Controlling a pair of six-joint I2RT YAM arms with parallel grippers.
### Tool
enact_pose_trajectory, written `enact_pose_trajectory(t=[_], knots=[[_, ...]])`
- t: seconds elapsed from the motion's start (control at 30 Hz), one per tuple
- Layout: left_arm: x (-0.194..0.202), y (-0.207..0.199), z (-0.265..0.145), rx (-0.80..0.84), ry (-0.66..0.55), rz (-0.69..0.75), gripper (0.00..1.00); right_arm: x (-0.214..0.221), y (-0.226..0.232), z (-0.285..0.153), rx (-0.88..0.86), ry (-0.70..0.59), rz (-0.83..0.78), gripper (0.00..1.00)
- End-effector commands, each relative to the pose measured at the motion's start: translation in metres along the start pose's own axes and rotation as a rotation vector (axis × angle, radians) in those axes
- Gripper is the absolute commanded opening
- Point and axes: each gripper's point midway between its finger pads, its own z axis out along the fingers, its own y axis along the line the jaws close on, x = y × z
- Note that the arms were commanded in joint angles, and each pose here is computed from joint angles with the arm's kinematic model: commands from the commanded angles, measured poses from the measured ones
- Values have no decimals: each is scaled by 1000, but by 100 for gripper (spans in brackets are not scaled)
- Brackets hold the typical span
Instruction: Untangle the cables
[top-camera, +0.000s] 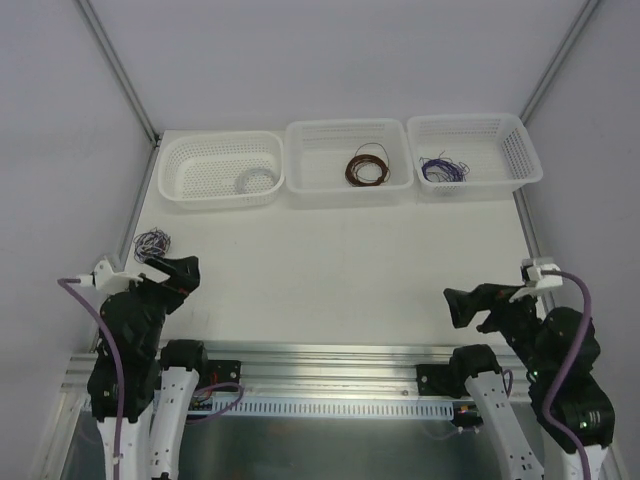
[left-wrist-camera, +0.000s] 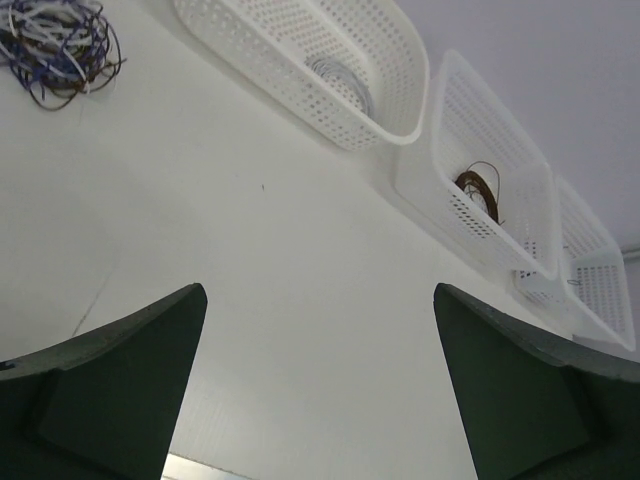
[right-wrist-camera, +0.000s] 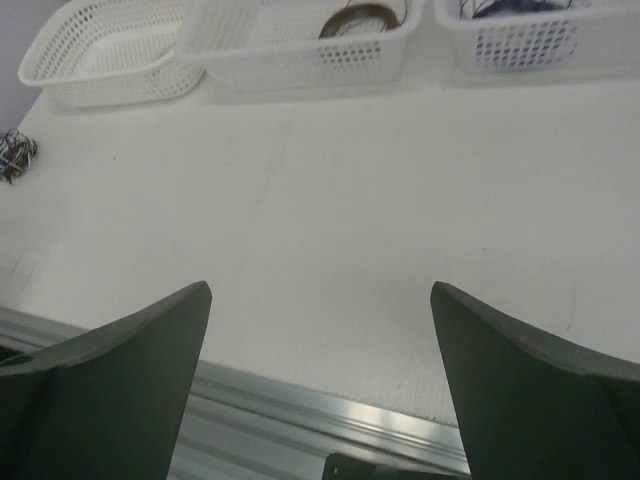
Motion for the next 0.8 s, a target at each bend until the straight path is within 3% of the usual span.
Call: enact_pose_trajectory(t=[0.0,0.23,0.5,0.77], knots=[[13,7,30,-130,82,-171,99,25,14,20,-68,164,88,97],[24,42,81,-415,126,-174,99,48,26,34,-161,254,114,97],[17,66,140,-545,43,-266,99,54,26,37,-168,259,124,97],[3,122,184,-702,-31,-384,99,66,31,43,-227,272,90,97]])
